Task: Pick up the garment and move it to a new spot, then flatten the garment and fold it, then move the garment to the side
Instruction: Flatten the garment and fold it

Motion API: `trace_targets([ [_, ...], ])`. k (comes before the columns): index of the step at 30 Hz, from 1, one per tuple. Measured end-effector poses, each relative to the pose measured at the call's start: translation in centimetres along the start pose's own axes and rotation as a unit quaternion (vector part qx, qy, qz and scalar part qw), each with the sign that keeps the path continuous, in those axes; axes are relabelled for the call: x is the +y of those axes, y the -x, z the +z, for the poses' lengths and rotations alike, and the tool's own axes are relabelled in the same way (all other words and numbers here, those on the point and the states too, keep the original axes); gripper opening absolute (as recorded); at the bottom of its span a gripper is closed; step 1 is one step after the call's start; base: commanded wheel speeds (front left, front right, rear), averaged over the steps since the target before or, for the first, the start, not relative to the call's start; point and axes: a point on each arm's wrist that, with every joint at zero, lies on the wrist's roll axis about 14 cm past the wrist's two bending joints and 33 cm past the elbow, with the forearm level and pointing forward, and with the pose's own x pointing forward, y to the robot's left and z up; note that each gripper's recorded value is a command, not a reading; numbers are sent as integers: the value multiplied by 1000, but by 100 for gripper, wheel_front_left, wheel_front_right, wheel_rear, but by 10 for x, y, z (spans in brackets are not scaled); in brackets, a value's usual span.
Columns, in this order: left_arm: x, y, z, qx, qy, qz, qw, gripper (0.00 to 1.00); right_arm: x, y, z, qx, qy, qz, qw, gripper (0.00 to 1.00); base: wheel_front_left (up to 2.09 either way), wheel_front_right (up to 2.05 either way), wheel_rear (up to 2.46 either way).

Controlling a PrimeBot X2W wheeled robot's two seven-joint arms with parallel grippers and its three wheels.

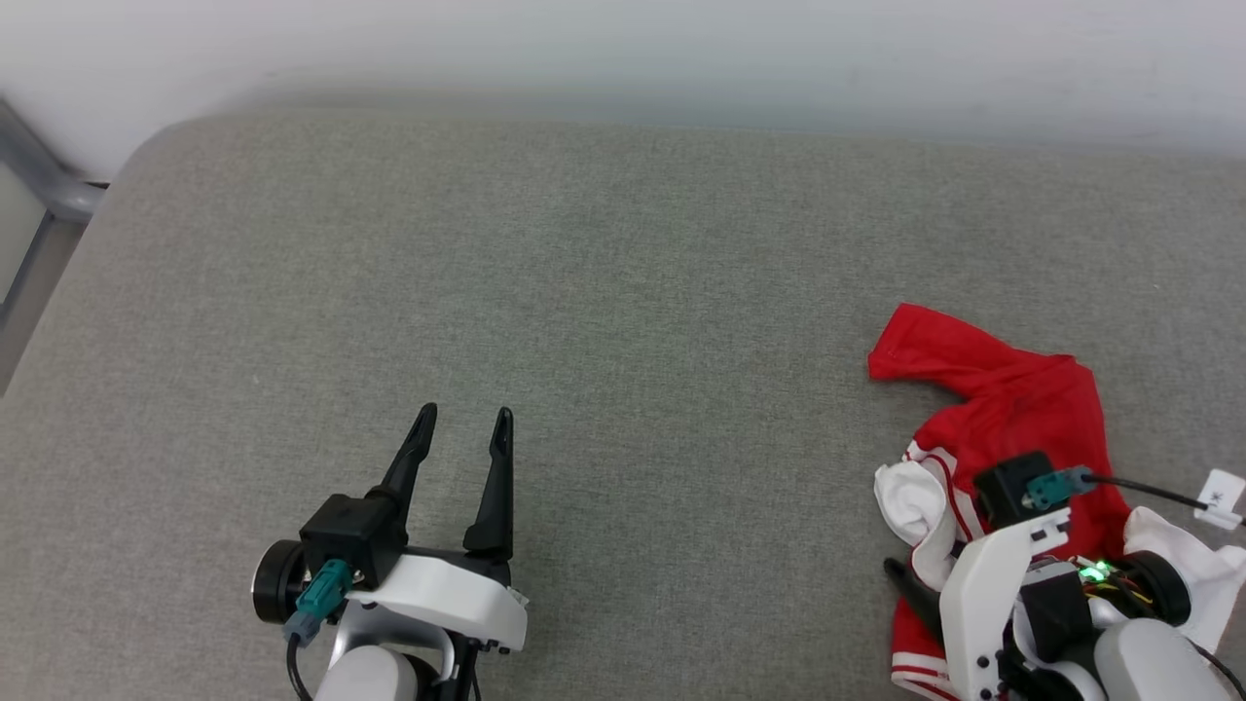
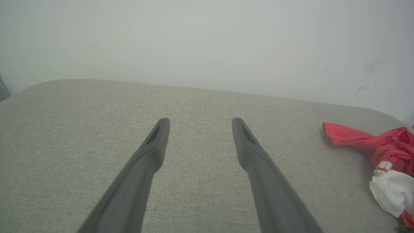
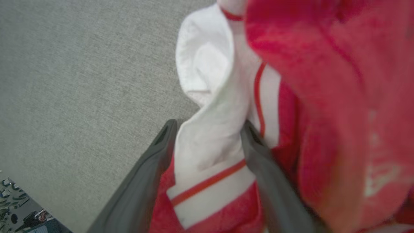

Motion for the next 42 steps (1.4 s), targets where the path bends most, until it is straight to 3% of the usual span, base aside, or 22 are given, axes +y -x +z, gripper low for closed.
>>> trace_targets([
  [1, 1, 0, 0, 0, 1, 3, 1000, 100, 2, -4, -3, 8, -4, 6, 1000, 100, 0, 0, 0],
  [2, 3, 0, -1, 1, 2, 5, 1000, 100, 3, -7, -8, 21, -8, 8, 1000, 78, 0, 0, 0],
  [4, 5, 1, -2, 2, 3, 9, 1000, 100, 5, -12, -11, 31, -10, 15, 999, 0, 0, 0, 0],
  [10, 6, -1, -3, 3, 4, 12, 1000, 100, 24, -16, 24, -41, 1, 42, 998, 0, 0, 0, 0],
  [17, 1, -5, 2, -5, 2, 3, 1000, 100, 87, -13, 80, -133, 34, 115, 984, 0, 0, 0, 0],
  [20, 1, -4, 3, -6, 2, 2, 1000, 100, 118, -18, 77, -124, 48, 152, 979, 0, 0, 0, 0],
  [24, 4, -1, 4, -6, 2, 7, 1000, 100, 146, -29, 48, -73, 65, 186, 978, 0, 0, 0, 0],
  [25, 5, -1, 3, -6, 1, 9, 1000, 100, 147, -32, 41, -62, 63, 188, 978, 14, 0, 0, 0],
  [26, 7, 0, 3, -5, 1, 11, 1000, 100, 148, -34, 37, -58, 62, 189, 978, 73, 0, 0, 0],
  [27, 8, 0, 3, -5, 1, 13, 1000, 100, 148, -36, 36, -60, 60, 189, 978, 100, 0, 0, 0],
  [35, 11, 3, 3, -5, 2, 19, 1000, 100, 152, -18, 77, -194, 26, 199, 960, 100, 0, 0, 0],
  [42, 4, 4, 8, -11, -2, 9, 1000, 100, 117, 28, 130, -364, 13, 147, 920, 100, 0, 0, 0],
])
